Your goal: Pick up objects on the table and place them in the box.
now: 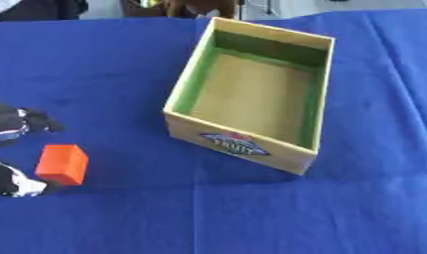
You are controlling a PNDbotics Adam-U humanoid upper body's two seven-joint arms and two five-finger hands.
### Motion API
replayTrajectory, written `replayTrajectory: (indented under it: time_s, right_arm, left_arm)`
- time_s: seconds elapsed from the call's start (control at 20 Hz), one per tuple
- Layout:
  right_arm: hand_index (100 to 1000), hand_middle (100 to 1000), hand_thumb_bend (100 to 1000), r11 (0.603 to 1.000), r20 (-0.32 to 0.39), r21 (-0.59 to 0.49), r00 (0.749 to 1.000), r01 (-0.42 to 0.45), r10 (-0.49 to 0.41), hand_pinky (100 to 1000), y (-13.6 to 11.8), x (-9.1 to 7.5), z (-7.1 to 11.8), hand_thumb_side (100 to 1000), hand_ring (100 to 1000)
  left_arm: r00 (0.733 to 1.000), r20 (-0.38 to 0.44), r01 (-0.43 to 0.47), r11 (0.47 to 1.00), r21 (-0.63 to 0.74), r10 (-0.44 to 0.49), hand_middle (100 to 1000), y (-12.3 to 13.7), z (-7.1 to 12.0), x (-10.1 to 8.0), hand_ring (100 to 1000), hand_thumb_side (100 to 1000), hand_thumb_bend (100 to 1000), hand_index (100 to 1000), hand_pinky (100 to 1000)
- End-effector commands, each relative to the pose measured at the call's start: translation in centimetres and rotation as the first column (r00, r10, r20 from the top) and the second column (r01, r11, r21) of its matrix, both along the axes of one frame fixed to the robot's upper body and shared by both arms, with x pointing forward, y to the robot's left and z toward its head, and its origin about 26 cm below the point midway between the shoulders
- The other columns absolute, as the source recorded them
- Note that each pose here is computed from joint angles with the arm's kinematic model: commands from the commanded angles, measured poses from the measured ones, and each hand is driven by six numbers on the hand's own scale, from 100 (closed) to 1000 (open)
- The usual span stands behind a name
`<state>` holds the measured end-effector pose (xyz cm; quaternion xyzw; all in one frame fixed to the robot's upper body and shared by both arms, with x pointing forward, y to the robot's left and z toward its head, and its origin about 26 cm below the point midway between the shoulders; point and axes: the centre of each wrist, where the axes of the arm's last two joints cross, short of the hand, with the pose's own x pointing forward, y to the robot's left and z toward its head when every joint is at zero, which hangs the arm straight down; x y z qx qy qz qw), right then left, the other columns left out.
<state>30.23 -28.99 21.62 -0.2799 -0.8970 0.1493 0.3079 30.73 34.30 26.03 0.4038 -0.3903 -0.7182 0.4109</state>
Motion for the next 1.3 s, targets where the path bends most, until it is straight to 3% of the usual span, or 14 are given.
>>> replayTrajectory:
  time_s: [0.05, 0.45, 0.8, 1.05, 1.1, 1.3]
  right_arm:
    - [798, 602, 100, 1.000, 0.022, -0.011, 1.000, -0.008, 0.009, 740, 0.1, -0.2, 0.6, 567, 653]
    - [799, 602, 100, 1.000, 0.023, -0.006, 1.000, -0.005, 0.005, 741, 0.1, -0.2, 0.6, 567, 655]
    - [799, 602, 100, 1.000, 0.024, -0.002, 1.000, -0.001, 0.001, 742, 0.0, -0.2, 0.6, 567, 656]
    - [799, 602, 100, 1.000, 0.021, 0.000, 1.000, 0.001, -0.001, 743, 0.0, -0.2, 0.6, 566, 656]
    - [799, 602, 100, 1.000, 0.021, 0.000, 1.000, 0.002, -0.002, 743, 0.0, -0.2, 0.6, 566, 657]
    - [799, 602, 100, 1.000, 0.018, 0.002, 1.000, 0.008, -0.008, 743, 0.0, -0.2, 0.5, 564, 657]
  left_arm:
    - [1.000, 0.021, 0.000, 1.000, 0.018, 0.000, 829, 0.2, 0.3, 0.3, 815, 667, 610, 955, 628]
    - [0.999, -0.033, 0.003, 1.000, 0.005, -0.003, 814, 0.5, -1.0, 1.4, 808, 663, 613, 942, 617]
    - [0.999, -0.053, 0.000, 1.000, -0.004, -0.001, 737, 0.8, -1.6, 1.9, 776, 657, 587, 891, 585]
    - [1.000, 0.004, -0.003, 1.000, -0.017, 0.003, 594, 0.8, -1.5, 1.9, 691, 636, 448, 792, 513]
    - [1.000, 0.022, -0.002, 1.000, -0.024, 0.003, 538, 0.8, -1.4, 1.9, 644, 612, 371, 752, 469]
    - [0.992, 0.126, -0.002, 0.998, -0.055, 0.009, 471, 0.5, -0.8, 1.7, 580, 565, 248, 686, 388]
